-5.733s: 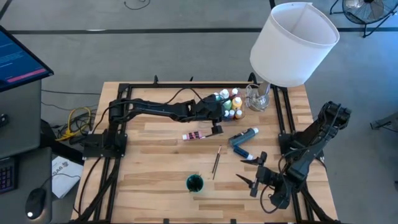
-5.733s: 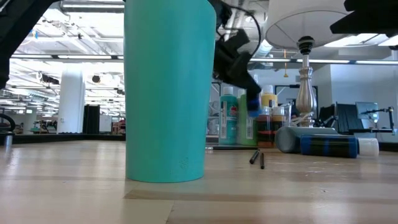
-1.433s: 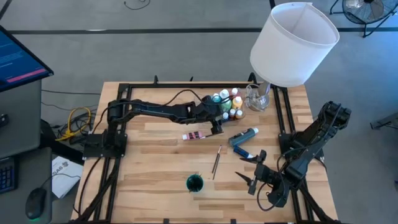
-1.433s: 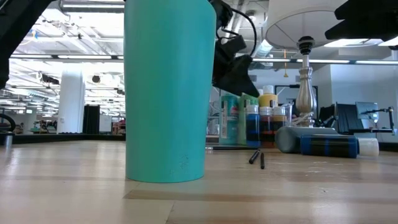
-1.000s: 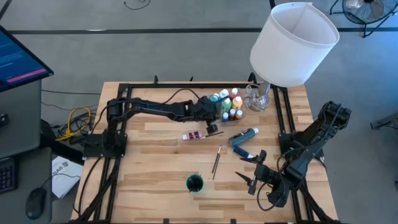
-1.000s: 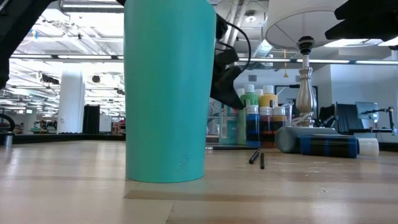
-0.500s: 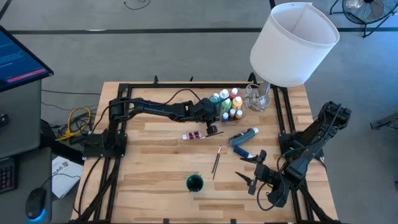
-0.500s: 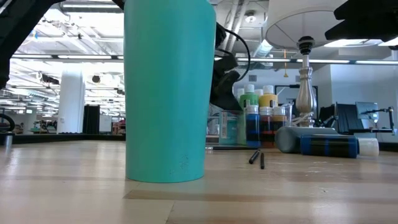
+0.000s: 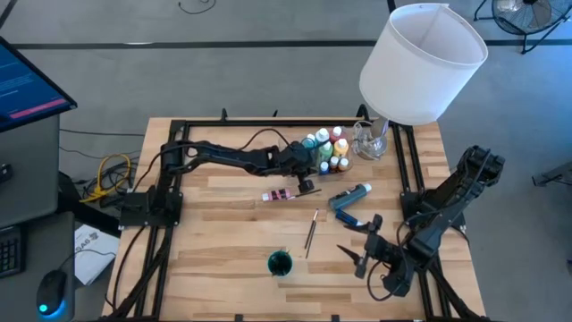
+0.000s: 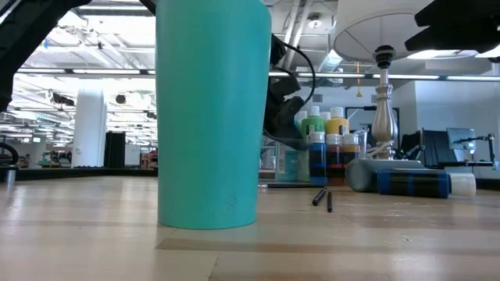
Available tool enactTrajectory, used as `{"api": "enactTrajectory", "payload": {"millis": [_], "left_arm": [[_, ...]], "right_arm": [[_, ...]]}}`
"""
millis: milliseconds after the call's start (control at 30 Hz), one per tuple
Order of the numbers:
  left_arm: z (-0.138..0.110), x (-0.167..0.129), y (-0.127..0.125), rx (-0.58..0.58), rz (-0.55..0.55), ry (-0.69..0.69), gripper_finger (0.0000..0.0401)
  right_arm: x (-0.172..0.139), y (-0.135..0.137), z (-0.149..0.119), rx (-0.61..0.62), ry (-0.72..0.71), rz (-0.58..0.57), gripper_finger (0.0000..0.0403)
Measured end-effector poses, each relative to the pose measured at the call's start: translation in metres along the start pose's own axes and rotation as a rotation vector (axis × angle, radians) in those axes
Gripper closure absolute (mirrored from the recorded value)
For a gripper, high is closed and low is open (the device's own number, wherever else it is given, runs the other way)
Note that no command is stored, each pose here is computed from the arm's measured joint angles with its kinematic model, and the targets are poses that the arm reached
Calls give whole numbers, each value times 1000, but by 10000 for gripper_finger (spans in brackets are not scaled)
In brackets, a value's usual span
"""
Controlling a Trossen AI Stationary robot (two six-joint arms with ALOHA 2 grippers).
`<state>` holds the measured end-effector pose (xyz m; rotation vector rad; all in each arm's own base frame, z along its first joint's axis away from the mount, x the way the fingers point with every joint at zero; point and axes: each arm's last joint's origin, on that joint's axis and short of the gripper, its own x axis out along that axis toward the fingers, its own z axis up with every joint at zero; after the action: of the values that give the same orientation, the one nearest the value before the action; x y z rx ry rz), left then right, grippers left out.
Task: Pick & Place Paint Supplies
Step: Put the small blue paint bottle into the transparent bin
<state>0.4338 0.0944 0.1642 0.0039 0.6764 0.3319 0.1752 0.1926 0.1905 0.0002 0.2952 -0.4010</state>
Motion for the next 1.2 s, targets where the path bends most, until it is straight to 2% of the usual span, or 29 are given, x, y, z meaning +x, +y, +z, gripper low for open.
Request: {"api": "enactTrajectory", "payload": {"millis": [300,1200], "left_arm": [[-5,21,-4,-5,-8,-21,401],[-5,18,-1,-10,-37,-10,401]], "right_arm": [[1,0,0,4,1,-1,121],[1,0,0,1,3,0,121]]}}
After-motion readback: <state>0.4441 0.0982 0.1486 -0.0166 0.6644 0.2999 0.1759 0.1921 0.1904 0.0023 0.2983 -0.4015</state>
